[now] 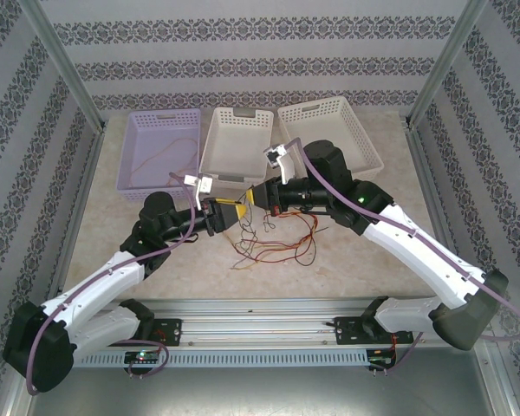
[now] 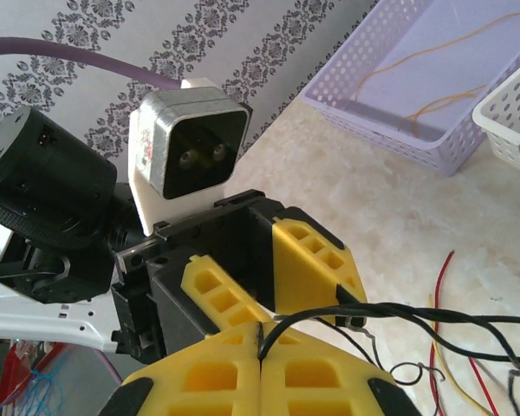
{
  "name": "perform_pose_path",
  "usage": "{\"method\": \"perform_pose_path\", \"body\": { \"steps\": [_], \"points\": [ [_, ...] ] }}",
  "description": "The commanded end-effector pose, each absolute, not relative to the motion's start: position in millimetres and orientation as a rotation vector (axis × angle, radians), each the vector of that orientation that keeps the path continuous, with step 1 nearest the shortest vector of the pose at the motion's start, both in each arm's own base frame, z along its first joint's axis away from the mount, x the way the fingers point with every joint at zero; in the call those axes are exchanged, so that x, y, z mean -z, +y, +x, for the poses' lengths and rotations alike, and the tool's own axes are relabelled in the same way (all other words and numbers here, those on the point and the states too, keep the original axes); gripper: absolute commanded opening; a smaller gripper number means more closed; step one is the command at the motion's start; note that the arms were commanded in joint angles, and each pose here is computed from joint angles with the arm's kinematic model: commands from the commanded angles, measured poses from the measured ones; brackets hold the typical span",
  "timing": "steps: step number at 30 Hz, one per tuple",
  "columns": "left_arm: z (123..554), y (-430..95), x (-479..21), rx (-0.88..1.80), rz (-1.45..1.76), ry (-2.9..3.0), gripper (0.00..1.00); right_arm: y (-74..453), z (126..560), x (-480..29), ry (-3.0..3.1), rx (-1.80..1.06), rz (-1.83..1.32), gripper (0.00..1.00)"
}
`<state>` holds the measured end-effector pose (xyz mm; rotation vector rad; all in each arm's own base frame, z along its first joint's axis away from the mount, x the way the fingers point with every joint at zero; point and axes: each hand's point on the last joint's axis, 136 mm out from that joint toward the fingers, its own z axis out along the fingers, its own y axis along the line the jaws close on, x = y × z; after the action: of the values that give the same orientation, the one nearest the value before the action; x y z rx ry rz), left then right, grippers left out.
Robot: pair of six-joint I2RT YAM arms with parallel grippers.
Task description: Untangle the cables
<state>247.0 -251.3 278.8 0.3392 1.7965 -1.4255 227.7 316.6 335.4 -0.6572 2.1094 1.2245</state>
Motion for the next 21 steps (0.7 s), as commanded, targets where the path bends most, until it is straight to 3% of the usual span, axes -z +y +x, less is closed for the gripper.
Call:
{"method": "perform_pose_path", "body": {
  "steps": [1,5,6,21],
  "points": [
    [239.0,-253.6,-285.3,1.428,0.391,1.764,0.26,316.8,223.7,-328.4,2.124,-1.241,-0.663,0.00],
    [237.6,-250.7,-285.9,1.415,0.380,1.770,0.02,312.5,222.0,-320.4,2.147,-1.219,-0.661,0.00],
    [236.9,-249.3,-286.2,1.408,0.375,1.774,0.00,311.2,221.4,-317.7,2.153,-1.214,-0.660,0.00],
    [261.7,-164.7,-279.0,0.865,-0.036,1.995,0.00,245.1,230.6,-266.2,2.278,-1.082,-0.452,0.00]
  ]
}}
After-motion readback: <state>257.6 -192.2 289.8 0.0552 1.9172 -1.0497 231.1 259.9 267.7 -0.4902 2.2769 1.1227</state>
